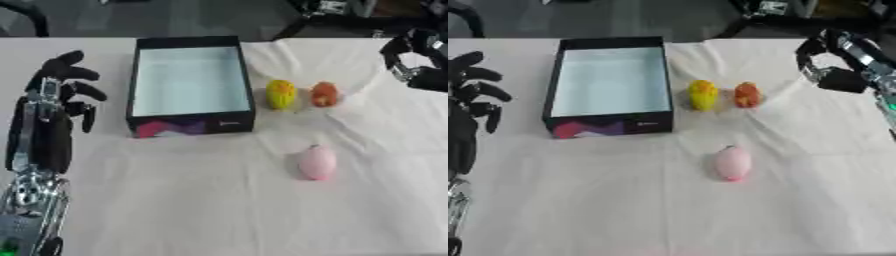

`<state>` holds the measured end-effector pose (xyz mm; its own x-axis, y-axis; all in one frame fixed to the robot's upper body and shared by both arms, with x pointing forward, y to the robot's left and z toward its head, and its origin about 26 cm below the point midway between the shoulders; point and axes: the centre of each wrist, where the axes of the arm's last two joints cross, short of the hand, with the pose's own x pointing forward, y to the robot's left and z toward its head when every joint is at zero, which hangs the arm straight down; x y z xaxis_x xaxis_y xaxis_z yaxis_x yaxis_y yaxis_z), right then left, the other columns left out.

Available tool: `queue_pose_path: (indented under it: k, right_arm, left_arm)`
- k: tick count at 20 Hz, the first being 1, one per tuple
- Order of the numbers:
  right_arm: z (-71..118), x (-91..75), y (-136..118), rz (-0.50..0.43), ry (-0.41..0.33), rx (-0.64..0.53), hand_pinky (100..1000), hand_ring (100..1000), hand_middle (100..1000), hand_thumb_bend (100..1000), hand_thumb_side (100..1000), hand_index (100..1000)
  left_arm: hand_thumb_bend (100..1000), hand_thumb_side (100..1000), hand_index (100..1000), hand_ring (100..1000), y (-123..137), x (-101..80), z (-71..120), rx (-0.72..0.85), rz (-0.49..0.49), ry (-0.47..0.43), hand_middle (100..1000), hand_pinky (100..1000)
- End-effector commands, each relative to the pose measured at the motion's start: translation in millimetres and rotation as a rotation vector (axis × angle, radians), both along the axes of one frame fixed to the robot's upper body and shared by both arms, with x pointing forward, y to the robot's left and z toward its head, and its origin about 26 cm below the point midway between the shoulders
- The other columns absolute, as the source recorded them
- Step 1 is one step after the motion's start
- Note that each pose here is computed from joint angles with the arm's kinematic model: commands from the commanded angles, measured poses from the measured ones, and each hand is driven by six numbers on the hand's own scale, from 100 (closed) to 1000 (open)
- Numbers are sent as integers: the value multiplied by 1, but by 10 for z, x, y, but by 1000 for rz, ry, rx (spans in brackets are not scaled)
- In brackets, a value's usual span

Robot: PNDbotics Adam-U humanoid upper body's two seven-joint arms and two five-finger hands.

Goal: Pick up objects on the table and place them in the box.

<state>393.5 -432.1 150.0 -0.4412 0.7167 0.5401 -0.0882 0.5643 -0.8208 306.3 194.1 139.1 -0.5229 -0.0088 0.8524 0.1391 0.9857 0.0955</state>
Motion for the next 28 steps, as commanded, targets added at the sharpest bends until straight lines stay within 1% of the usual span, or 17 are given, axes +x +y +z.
queue_pose_path:
  k: [1,2,3,7,11,12,13,21,24,26,28]
  right_arm:
    - [60,64,-87,-27,7,-36,808,745,654,100,559,915]
    - [47,87,-88,-33,15,-41,808,746,655,100,542,916]
    - [32,108,-85,-37,21,-46,809,747,656,100,571,916]
    - [-31,174,-64,-58,51,-78,810,751,663,100,578,917]
    - [-101,230,-13,-79,80,-115,812,758,669,100,610,917]
    - [-113,241,1,-79,83,-123,812,760,671,100,604,916]
    - [-123,251,16,-77,87,-132,813,761,673,100,624,916]
    - [-229,309,102,-64,107,-170,815,766,681,100,689,912]
    - [-239,326,124,-69,111,-203,817,772,688,100,681,911]
    - [-238,338,143,-71,111,-227,819,776,695,100,693,910]
    - [-239,350,170,-69,114,-252,822,780,703,100,678,911]
  left_arm:
    - [100,830,796,461,-44,-8,85,-8,-25,-29,551,100]
    - [100,830,796,461,-52,-7,90,-9,-28,-31,550,100]
    - [100,829,796,461,-58,-6,94,-10,-30,-32,550,100]
    - [100,828,796,461,-78,-5,110,-14,-38,-38,551,100]
    - [100,827,796,461,-98,-4,127,-18,-45,-44,551,100]
    - [100,826,796,461,-103,-3,131,-19,-46,-46,551,100]
    - [100,826,796,461,-109,-2,138,-20,-48,-48,550,100]
    - [100,824,796,461,-134,1,166,-27,-54,-57,550,100]
    - [100,823,796,461,-142,3,178,-28,-57,-61,550,100]
    - [100,823,796,461,-148,4,186,-29,-58,-63,550,100]
    - [100,821,796,461,-153,4,191,-30,-60,-65,550,100]
